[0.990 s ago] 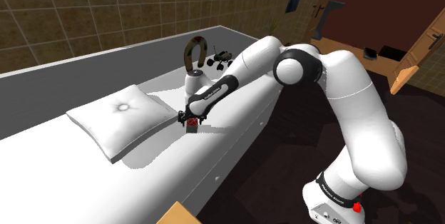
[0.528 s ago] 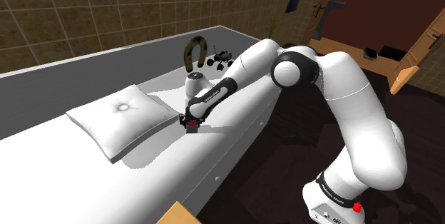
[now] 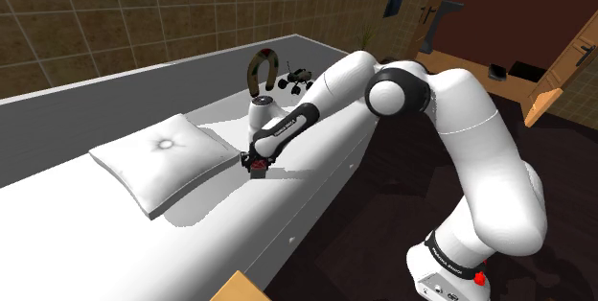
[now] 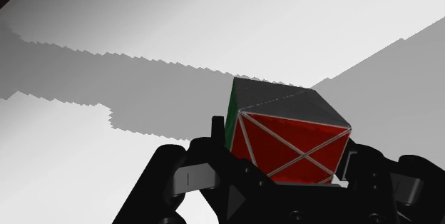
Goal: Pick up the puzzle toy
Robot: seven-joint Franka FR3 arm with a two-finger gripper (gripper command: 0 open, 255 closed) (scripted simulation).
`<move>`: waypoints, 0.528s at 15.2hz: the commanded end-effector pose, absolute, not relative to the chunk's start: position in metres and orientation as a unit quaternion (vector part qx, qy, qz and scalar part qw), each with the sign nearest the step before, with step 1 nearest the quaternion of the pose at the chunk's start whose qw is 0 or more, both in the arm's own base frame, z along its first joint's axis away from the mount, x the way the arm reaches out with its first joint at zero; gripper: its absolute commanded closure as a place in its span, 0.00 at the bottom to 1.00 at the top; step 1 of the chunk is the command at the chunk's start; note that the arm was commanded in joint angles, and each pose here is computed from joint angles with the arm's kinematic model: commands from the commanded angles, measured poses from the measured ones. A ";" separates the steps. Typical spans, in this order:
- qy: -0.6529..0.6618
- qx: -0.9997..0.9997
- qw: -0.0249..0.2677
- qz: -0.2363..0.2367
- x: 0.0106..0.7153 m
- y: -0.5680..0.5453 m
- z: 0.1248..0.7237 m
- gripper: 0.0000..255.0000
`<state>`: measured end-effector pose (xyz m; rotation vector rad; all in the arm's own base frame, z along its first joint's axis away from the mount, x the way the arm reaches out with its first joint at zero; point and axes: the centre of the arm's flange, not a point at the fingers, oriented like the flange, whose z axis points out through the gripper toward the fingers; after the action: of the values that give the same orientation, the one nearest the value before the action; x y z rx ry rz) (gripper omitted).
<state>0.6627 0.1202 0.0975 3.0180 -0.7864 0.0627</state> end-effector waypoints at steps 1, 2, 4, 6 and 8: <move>-0.252 0.967 0.011 0.020 0.663 0.120 0.107 1.00; -0.252 0.967 0.011 0.020 0.663 0.120 0.112 1.00; -0.252 0.967 0.011 0.020 0.663 0.120 0.123 1.00; -0.252 0.967 0.011 0.020 0.663 0.120 0.133 1.00; -0.252 0.967 0.011 0.020 0.663 0.120 0.144 1.00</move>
<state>0.6634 0.1205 0.1382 3.0186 -0.7857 0.0627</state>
